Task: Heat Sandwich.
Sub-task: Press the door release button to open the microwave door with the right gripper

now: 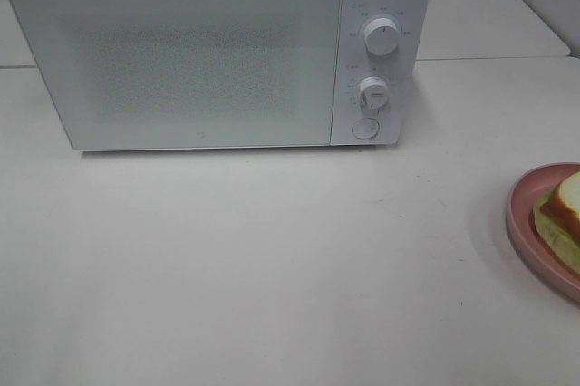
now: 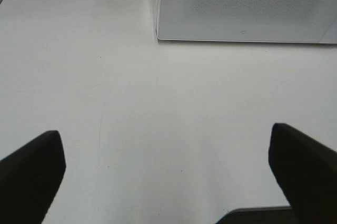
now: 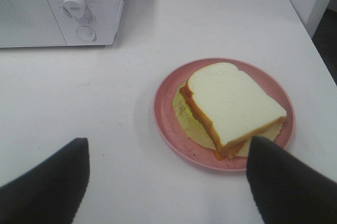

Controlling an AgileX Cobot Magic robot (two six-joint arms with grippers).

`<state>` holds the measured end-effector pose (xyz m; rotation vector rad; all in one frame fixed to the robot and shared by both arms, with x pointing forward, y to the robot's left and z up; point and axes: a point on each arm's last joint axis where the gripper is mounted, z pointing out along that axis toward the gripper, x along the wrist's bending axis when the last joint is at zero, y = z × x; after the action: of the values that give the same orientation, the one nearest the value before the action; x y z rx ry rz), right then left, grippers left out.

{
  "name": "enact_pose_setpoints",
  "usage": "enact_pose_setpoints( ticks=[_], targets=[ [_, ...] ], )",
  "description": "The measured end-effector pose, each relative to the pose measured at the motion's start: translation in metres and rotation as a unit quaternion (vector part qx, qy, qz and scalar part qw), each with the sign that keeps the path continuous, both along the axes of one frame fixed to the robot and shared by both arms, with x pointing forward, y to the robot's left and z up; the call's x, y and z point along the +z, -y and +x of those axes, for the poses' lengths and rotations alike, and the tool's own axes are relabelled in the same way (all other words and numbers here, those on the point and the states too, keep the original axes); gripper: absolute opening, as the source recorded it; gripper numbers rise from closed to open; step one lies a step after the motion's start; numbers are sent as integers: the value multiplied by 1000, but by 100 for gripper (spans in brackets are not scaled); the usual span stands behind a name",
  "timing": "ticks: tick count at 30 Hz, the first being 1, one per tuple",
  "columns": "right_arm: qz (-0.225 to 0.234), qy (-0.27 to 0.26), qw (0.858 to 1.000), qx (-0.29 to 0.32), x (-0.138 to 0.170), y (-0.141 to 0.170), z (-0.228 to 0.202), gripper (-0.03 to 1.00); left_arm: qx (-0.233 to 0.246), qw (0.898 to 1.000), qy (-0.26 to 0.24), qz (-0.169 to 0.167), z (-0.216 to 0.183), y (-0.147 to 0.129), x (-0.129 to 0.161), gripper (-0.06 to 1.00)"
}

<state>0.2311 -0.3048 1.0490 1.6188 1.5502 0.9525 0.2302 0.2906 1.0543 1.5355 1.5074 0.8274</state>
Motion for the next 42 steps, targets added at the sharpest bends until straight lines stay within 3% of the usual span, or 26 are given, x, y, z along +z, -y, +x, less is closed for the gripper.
enact_pose_setpoints(
  ticks=[21, 31, 42],
  targets=[
    [0, 3, 1000, 0, 3, 0, 0, 77, 0, 1000, 0, 0, 0, 0, 0, 97],
    [-6, -56, 998, 1, 10, -2, 28, 77, 0, 1000, 0, 0, 0, 0, 0, 97],
    [-9, -79, 997, 6, 13, -6, 67, 77, 0, 1000, 0, 0, 0, 0, 0, 97]
  ],
)
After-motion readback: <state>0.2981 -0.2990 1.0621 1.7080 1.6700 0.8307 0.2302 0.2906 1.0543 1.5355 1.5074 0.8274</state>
